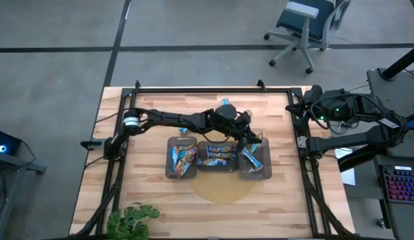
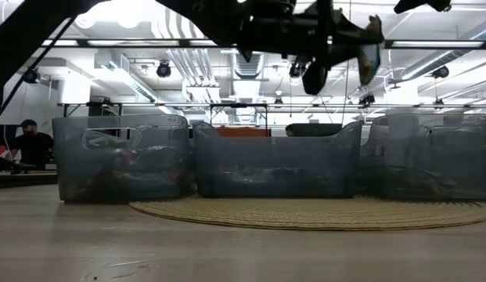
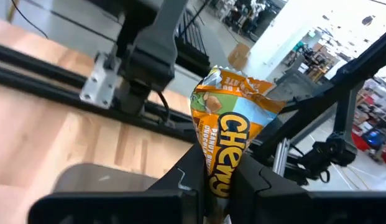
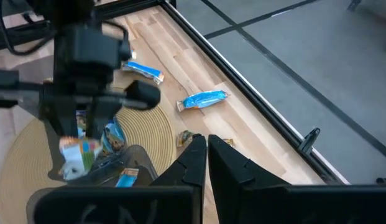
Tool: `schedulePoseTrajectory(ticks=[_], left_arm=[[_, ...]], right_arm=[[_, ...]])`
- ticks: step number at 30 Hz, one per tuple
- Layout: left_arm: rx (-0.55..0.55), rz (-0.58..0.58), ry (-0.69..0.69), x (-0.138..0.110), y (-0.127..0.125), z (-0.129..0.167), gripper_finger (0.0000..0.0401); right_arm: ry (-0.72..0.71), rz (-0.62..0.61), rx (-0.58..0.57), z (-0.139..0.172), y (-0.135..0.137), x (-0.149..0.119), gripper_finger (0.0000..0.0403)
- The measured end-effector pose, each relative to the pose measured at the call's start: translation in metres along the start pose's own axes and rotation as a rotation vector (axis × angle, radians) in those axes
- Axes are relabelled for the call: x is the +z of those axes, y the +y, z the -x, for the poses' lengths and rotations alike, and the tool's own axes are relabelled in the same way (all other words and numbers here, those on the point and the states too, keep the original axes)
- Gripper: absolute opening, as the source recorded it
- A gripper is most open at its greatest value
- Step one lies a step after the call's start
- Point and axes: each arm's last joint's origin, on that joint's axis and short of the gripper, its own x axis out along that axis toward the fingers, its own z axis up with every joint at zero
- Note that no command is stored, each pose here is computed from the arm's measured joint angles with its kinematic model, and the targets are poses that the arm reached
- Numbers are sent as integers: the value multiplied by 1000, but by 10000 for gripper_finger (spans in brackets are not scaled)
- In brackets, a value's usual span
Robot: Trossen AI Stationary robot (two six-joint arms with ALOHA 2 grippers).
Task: Pick and place Granola Bars by type
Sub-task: Put the orange granola bar into the right black bin
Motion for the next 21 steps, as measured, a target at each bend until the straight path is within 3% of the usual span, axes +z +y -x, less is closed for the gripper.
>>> schedulePoseTrajectory(ticks=[12, 21], left_arm=[[-8, 91, 119, -44, 17, -25, 25], [-37, 106, 153, -51, 20, -28, 26]], right_arm=[[1, 6, -1, 0, 0, 0, 8], [3, 7, -2, -1, 0, 0, 8]])
